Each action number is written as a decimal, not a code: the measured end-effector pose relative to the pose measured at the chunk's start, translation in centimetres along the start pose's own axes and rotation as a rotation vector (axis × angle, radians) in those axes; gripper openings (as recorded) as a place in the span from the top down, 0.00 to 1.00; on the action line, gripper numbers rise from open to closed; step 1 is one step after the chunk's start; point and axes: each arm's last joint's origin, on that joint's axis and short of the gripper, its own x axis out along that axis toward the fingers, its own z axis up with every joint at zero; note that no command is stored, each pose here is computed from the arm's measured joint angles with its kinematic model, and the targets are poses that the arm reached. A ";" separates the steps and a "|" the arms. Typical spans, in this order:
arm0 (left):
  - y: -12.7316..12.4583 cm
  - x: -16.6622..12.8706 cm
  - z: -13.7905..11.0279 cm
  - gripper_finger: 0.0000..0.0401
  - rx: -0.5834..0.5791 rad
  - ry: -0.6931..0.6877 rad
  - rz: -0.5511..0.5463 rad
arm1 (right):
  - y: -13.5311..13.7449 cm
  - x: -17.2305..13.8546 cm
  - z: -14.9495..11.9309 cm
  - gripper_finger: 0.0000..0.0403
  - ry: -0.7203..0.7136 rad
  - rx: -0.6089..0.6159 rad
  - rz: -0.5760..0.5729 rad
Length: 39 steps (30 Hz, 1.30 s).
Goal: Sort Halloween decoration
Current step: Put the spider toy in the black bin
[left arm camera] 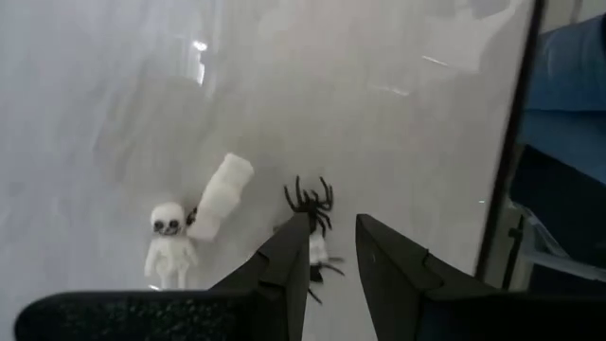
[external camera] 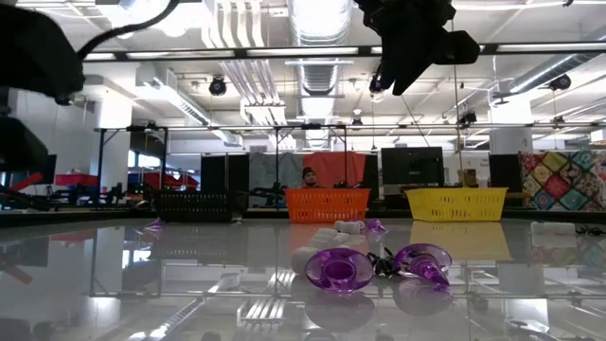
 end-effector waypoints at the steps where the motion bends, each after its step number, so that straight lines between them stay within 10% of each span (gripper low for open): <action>1: 0.0 0.4 0.1 0.82 0.000 0.004 0.004 | 0.0 0.0 0.0 0.79 0.000 -0.001 0.001; 16: 0.8 4.7 0.2 0.82 -0.057 0.115 0.038 | 0.6 -0.2 -1.2 0.79 0.010 -0.039 0.013; 39: -2.0 2.9 2.1 1.00 0.100 0.085 0.142 | 0.7 -0.3 -1.3 0.79 0.004 -0.063 0.010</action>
